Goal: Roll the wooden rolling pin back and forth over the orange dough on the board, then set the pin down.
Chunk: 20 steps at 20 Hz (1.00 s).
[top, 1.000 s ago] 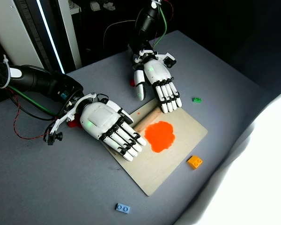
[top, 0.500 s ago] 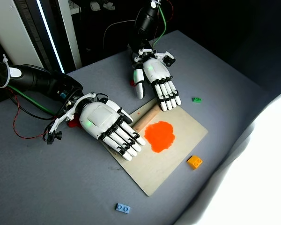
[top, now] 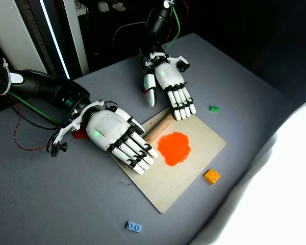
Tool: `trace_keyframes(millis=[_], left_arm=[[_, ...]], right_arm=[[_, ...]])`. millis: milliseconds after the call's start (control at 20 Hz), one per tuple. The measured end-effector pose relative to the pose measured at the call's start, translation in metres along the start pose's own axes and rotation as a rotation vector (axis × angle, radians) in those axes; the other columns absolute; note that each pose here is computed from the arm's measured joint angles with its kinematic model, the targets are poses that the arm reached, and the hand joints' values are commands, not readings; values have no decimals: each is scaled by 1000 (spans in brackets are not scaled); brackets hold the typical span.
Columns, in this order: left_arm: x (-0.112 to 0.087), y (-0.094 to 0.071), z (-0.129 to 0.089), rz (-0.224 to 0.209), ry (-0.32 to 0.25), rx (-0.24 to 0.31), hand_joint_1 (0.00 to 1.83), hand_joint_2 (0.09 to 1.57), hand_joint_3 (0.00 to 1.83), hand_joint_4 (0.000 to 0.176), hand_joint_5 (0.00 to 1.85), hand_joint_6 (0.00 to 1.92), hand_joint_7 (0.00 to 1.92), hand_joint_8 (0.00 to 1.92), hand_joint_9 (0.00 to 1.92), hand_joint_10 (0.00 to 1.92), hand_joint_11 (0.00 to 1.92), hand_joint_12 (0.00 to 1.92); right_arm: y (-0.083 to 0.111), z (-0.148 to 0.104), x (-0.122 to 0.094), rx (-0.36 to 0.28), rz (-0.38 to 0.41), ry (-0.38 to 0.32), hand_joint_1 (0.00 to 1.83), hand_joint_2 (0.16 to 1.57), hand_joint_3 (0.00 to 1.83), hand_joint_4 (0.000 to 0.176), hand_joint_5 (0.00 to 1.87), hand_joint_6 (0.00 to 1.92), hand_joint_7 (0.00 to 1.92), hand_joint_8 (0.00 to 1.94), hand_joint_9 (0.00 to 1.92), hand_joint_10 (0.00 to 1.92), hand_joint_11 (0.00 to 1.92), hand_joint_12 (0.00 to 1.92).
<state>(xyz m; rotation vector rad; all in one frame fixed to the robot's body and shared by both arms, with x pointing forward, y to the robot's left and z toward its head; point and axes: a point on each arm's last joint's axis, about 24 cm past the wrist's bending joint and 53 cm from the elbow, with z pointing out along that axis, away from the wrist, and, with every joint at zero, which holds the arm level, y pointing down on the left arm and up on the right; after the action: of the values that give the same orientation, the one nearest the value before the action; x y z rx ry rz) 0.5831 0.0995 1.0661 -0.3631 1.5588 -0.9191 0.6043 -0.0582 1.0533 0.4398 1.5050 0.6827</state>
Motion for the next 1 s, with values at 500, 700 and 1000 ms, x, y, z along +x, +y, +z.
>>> trace_keyframes(millis=[500, 700, 1000], left_arm=[[-5, -3, 9, -12, -12, 8, 0, 1492, 0, 0, 118, 6, 167, 2, 95, 5, 12, 27], [-13, -11, 19, -18, -28, 30, 0, 1496, 0, 0, 113, 1, 157, 0, 89, 0, 1, 92], [-30, -19, 34, -3, -21, 42, 0, 1500, 1, 0, 128, 7, 164, 4, 89, 3, 0, 41]], right_arm=[[3, 3, -1, 2, 8, 2, 0, 1463, 0, 0, 230, 14, 271, 3, 204, 4, 0, 386], [4, 4, 1, -2, 7, 8, 0, 1466, 0, 0, 236, 13, 282, 4, 213, 7, 0, 404], [4, 3, 2, -3, 7, 15, 0, 1466, 1, 0, 234, 9, 284, 3, 223, 9, 0, 383]])
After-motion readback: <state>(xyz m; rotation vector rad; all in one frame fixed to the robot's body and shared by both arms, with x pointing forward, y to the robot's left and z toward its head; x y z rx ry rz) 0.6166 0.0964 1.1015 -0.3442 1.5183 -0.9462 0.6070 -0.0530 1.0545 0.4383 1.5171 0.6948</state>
